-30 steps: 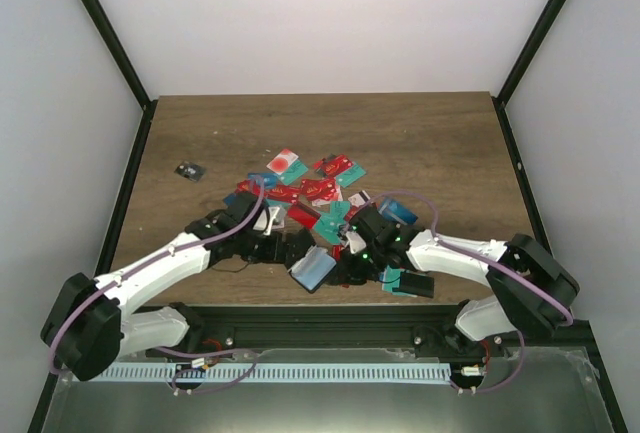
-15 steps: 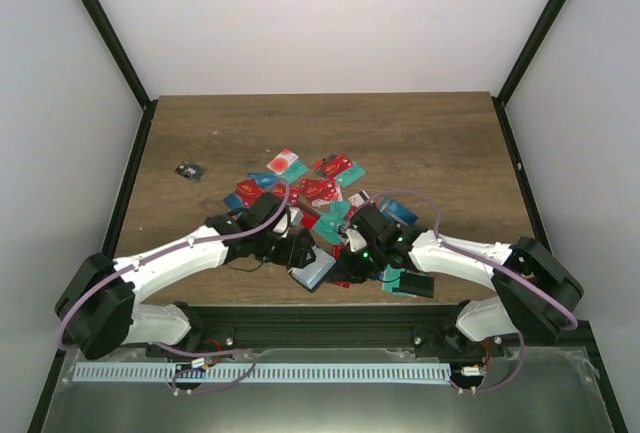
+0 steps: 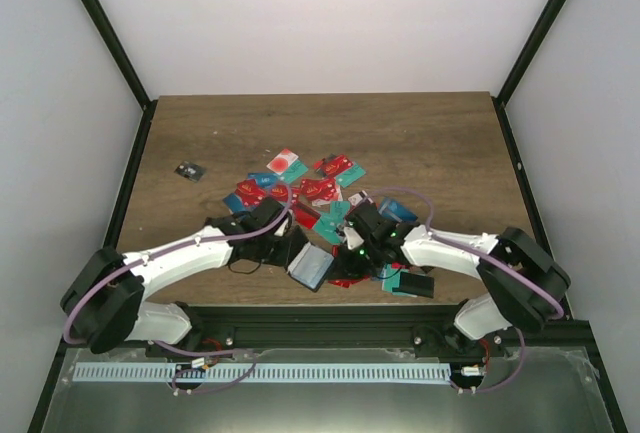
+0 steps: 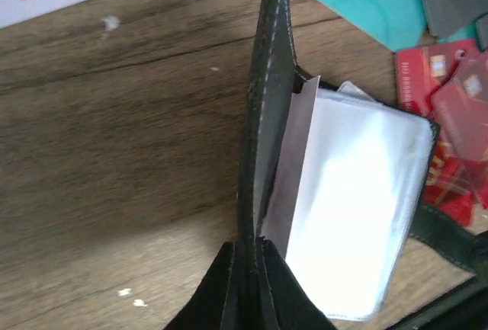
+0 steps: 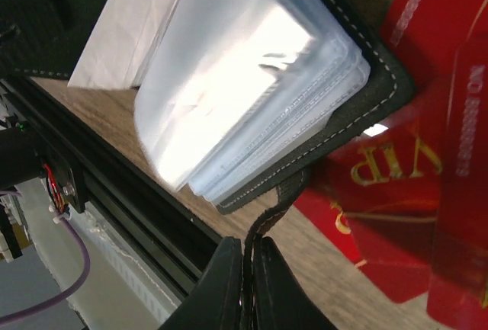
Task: Put the credit cards into the card holder
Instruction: Open the credit card at the center of the board.
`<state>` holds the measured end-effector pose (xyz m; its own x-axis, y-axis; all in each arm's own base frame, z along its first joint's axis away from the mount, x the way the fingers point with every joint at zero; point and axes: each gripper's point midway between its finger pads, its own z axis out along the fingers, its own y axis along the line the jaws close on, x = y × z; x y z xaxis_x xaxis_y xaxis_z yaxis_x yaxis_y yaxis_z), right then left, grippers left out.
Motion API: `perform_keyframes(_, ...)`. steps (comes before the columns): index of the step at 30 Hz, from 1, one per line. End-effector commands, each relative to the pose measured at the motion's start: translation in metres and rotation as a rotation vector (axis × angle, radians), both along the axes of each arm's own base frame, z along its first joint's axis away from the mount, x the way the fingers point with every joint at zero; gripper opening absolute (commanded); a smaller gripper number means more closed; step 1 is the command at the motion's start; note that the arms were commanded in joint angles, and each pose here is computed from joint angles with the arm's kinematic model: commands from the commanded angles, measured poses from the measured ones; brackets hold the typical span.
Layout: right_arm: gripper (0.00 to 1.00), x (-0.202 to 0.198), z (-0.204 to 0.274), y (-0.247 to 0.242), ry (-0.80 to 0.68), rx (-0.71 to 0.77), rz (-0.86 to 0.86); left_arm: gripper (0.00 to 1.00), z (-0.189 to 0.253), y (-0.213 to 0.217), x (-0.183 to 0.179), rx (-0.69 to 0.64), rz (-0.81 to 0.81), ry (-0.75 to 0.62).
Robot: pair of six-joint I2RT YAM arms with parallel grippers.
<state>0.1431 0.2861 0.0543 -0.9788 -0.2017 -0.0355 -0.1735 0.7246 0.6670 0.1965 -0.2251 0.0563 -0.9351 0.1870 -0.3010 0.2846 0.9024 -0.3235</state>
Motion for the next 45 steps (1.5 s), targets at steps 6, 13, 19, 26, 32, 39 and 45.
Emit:
perform_keyframes(6,0.01,0.052,-0.012,0.009,-0.054,-0.045,0.0,0.1,-0.01,0.049,-0.003,0.162,0.209,0.01)
perform_keyframes(13,0.05,0.076,-0.025,0.01,-0.049,-0.094,0.025,0.32,-0.025,0.053,-0.015,0.215,0.213,0.104)
perform_keyframes(19,0.22,0.078,-0.008,0.011,-0.075,-0.078,0.041,0.54,0.0,0.043,-0.014,0.136,0.204,0.091)
perform_keyframes(26,0.39,0.081,0.023,0.008,-0.119,-0.07,0.026,0.6,0.041,0.042,-0.004,0.11,0.208,0.032)
perform_keyframes(32,0.47,0.074,0.056,0.022,-0.099,0.085,-0.021,0.55,0.03,0.053,0.003,0.161,0.205,0.035)
perform_keyframes(39,0.52,0.062,0.071,0.044,-0.028,0.271,-0.053,0.38,0.019,0.066,0.009,0.253,0.205,0.013)
perform_keyframes(45,0.53,0.054,0.051,0.069,0.023,0.264,-0.015,0.3,0.009,0.066,0.008,0.272,0.202,0.036)
